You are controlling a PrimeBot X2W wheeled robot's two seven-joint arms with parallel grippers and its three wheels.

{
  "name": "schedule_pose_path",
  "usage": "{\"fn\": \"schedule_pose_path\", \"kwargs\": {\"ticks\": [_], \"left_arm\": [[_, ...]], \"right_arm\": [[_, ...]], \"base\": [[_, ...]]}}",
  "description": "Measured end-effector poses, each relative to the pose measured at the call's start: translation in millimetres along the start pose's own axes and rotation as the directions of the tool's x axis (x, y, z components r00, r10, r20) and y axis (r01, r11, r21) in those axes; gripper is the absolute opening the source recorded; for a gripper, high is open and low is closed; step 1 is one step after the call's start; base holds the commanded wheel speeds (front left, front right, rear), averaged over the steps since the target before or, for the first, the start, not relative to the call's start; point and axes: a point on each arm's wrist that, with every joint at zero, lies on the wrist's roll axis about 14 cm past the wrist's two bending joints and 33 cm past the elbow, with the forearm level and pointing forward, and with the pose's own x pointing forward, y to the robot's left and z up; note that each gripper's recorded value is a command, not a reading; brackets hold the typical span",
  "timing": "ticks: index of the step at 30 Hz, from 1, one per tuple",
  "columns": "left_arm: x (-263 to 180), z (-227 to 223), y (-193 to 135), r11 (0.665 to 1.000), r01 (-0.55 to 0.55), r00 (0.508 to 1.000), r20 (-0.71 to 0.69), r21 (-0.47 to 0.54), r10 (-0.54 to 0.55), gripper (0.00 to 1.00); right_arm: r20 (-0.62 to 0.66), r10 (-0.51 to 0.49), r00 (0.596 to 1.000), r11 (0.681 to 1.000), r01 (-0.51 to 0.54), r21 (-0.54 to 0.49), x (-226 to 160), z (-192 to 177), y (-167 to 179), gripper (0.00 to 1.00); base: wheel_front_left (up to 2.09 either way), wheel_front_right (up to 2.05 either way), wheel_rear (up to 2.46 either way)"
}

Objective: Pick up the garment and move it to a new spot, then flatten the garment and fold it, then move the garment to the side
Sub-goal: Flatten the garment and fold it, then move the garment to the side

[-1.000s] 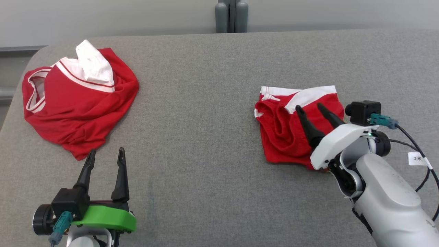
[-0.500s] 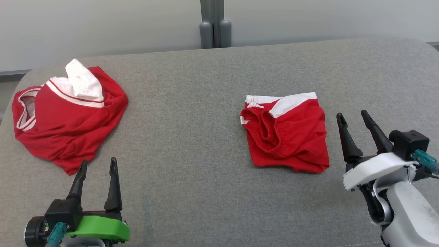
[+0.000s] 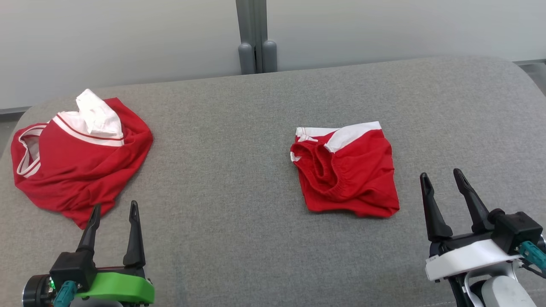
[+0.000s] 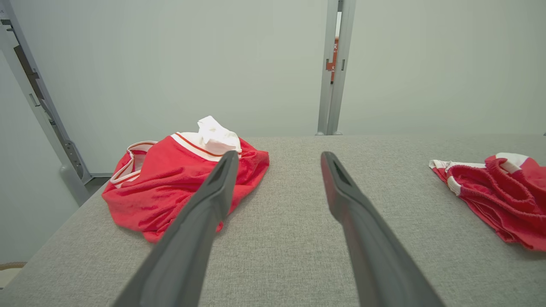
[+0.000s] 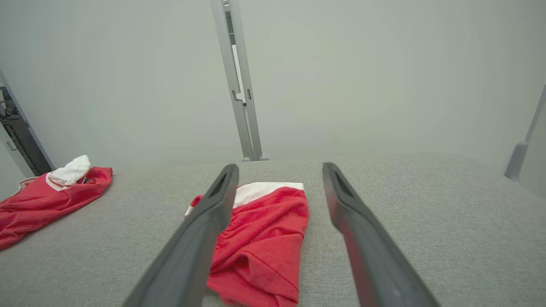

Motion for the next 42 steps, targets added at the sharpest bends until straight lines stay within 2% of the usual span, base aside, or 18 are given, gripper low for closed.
{"fn": "schedule_pose_path", "kwargs": {"ticks": [15, 42], "left_arm": [[-13.0, 0.4, 14.8, 0.999, -0.04, 0.999, -0.004, 0.016, 0.04, 1.0], [-14.4, -1.7, 17.0, 0.999, -0.049, 0.999, -0.01, 0.017, 0.049, 1.0]], "right_arm": [[-0.01, 0.031, 0.999, 0.999, -0.031, -0.03, -4.7, -4.0, 15.5, 1.0], [-0.029, 0.029, 0.999, 0.999, -0.029, -0.028, -5.0, -11.4, 18.2, 1.0]], "base": [[0.0, 0.0, 0.0], [0.0, 0.0, 0.0]]}}
